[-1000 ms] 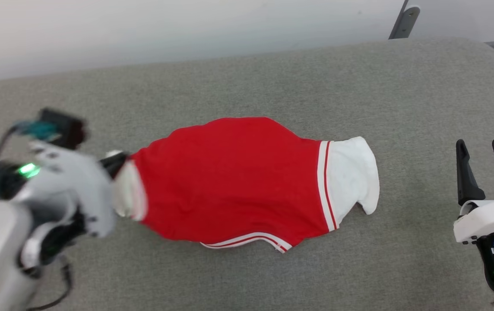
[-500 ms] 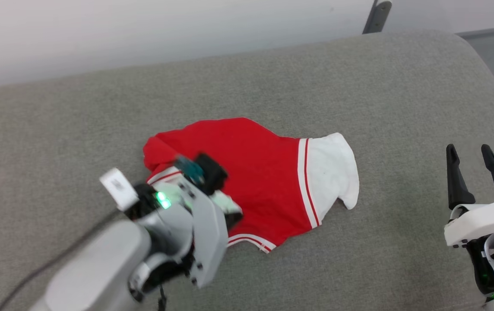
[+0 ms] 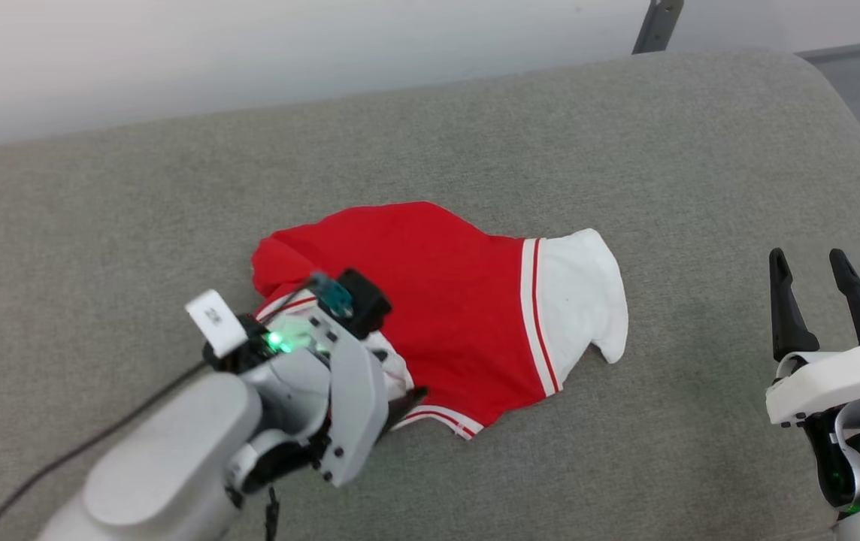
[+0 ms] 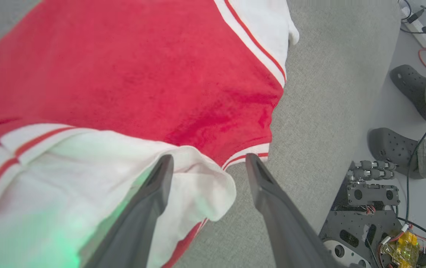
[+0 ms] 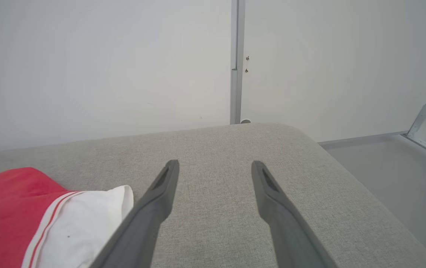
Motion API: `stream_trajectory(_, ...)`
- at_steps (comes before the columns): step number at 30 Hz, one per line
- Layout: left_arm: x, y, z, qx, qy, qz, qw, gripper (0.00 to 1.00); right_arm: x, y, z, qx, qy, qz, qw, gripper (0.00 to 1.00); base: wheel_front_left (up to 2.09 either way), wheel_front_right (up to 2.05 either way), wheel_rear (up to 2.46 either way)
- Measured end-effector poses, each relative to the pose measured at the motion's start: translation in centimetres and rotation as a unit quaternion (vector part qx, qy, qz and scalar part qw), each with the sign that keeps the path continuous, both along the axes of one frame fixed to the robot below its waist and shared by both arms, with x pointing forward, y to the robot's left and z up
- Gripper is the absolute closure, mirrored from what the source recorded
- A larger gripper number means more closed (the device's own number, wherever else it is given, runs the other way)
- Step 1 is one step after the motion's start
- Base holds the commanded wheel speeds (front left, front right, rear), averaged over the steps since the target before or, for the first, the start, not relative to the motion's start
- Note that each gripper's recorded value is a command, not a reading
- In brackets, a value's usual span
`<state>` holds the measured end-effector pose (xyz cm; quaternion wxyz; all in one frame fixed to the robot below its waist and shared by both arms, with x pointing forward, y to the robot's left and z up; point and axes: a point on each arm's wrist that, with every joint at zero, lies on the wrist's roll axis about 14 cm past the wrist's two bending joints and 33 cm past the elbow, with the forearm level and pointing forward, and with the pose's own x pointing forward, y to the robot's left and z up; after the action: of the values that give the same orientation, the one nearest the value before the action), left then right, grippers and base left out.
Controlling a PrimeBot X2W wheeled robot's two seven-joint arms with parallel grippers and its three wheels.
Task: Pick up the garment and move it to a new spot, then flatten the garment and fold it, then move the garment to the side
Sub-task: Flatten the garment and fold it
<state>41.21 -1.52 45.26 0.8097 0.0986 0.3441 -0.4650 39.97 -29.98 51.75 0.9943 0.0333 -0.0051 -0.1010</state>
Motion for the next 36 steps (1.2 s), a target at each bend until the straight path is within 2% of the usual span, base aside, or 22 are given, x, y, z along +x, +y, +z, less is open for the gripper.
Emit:
stream_trajectory(5,1.0,0.8,3.1,-0.013,-0.024,0.010,1.000,0.00,0.4,0.5,0.5,-0.001,-0.007,0.007,1.000,0.00,0.00,0.00,0.00)
stream_trajectory(10,2.8,3.8,4.7,0.022,-0.068,0.036,0.997,0.00,0.6,0.9,0.6,0.001,-0.009,0.012,1.000,0.00,0.00,0.00,0.00)
stream_trajectory(18,3.8,6.9,2.3,0.085,-0.082,0.049,0.992,0.00,0.7,1.1,0.5,0.002,-0.012,0.015,1.000,0.00,0.00,0.00,0.00)
stream_trajectory(29,3.9,7.3,0.3,0.102,-0.073,0.042,0.991,0.00,0.7,0.7,0.8,-0.006,-0.018,0.011,1.000,0.00,0.00,0.00,0.00)
stream_trajectory(30,3.9,7.3,0.3,0.102,-0.072,0.041,0.991,0.04,0.7,0.6,0.8,-0.006,-0.018,0.011,1.000,0.00,0.00,0.00,0.00)
stream_trajectory(31,3.8,7.3,0.2,0.104,-0.073,0.040,0.991,0.40,0.7,0.6,0.8,-0.006,-0.018,0.011,1.000,0.00,0.00,0.00,0.00)
stream_trajectory(32,3.8,7.3,0.3,0.105,-0.075,0.038,0.991,0.40,0.7,0.6,0.9,-0.007,-0.019,0.011,1.000,0.00,0.00,0.00,0.00)
stream_trajectory(33,3.9,7.2,0.4,0.104,-0.076,0.038,0.991,0.89,0.7,0.6,0.9,-0.008,-0.019,0.011,1.000,0.00,0.00,0.00,0.00)
stream_trajectory(34,4.0,7.2,0.6,0.101,-0.077,0.038,0.991,1.00,0.7,0.6,0.9,-0.008,-0.019,0.012,1.000,0.00,0.00,0.00,0.00)
stream_trajectory(36,4.0,7.1,1.0,0.097,-0.081,0.039,0.991,1.00,0.8,0.6,1.0,-0.009,-0.020,0.012,1.000,0.00,0.00,0.00,0.00)
